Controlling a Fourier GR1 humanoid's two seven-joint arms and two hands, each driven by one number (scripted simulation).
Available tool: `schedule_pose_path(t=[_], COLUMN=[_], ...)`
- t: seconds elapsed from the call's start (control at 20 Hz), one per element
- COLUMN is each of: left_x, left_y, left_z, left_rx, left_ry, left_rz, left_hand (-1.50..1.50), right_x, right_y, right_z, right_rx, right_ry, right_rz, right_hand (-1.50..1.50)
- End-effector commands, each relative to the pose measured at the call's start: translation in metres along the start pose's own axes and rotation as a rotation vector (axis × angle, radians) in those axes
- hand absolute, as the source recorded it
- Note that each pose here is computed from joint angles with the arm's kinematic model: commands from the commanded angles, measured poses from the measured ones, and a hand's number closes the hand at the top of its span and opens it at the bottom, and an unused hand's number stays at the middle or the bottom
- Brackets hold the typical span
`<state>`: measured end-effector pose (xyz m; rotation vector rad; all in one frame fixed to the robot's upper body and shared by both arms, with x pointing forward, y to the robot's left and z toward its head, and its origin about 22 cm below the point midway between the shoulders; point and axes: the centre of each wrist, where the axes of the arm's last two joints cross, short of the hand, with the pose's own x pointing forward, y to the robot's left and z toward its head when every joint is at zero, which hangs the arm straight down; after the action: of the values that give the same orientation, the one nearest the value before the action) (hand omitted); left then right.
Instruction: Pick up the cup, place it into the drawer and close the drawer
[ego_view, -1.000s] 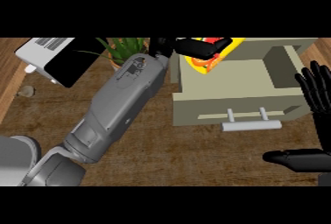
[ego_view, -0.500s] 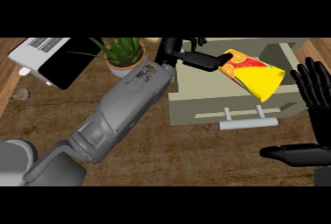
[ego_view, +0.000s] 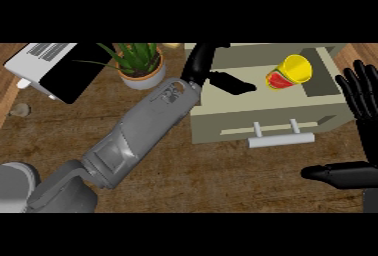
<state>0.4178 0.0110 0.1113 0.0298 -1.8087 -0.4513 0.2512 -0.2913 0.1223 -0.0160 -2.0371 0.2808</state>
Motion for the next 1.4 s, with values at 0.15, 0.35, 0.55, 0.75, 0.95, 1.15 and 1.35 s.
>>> schedule_pose_path(t=[0.15, 0.35, 0.55, 0.75, 0.95, 1.15, 1.35], left_x=[0.003, 0.016, 0.032, 0.030, 0.040, 0.033, 0.030], left_y=[-0.003, -0.011, -0.002, 0.012, 0.031, 0.068, 0.083], left_z=[0.001, 0.003, -0.008, -0.009, -0.008, -0.002, 0.013], left_rx=[0.055, 0.059, 0.082, 0.105, 0.130, 0.158, 0.190], left_ry=[-0.096, -0.152, -0.164, -0.157, -0.145, -0.125, -0.135], left_rz=[0.039, 0.104, 0.181, 0.210, 0.241, 0.258, 0.281], left_hand=[-1.50, -1.50, -1.50, -1.50, -1.50, -1.50, -1.50], right_x=[-0.008, -0.006, 0.022, 0.028, 0.030, 0.031, 0.023], right_y=[0.001, 0.007, 0.000, -0.004, -0.010, 0.006, 0.016], right_z=[0.006, 0.005, 0.018, 0.019, 0.033, 0.032, 0.023], right_rx=[0.035, 0.091, 0.161, 0.278, 0.291, 0.297, 0.263], right_ry=[-0.014, -0.007, -0.027, 0.028, 0.073, 0.082, 0.124], right_rz=[-0.138, -0.208, -0.105, 0.051, 0.140, 0.250, 0.324], right_hand=[-1.50, 1.50, 1.50, 1.50, 1.50, 1.50, 1.50])
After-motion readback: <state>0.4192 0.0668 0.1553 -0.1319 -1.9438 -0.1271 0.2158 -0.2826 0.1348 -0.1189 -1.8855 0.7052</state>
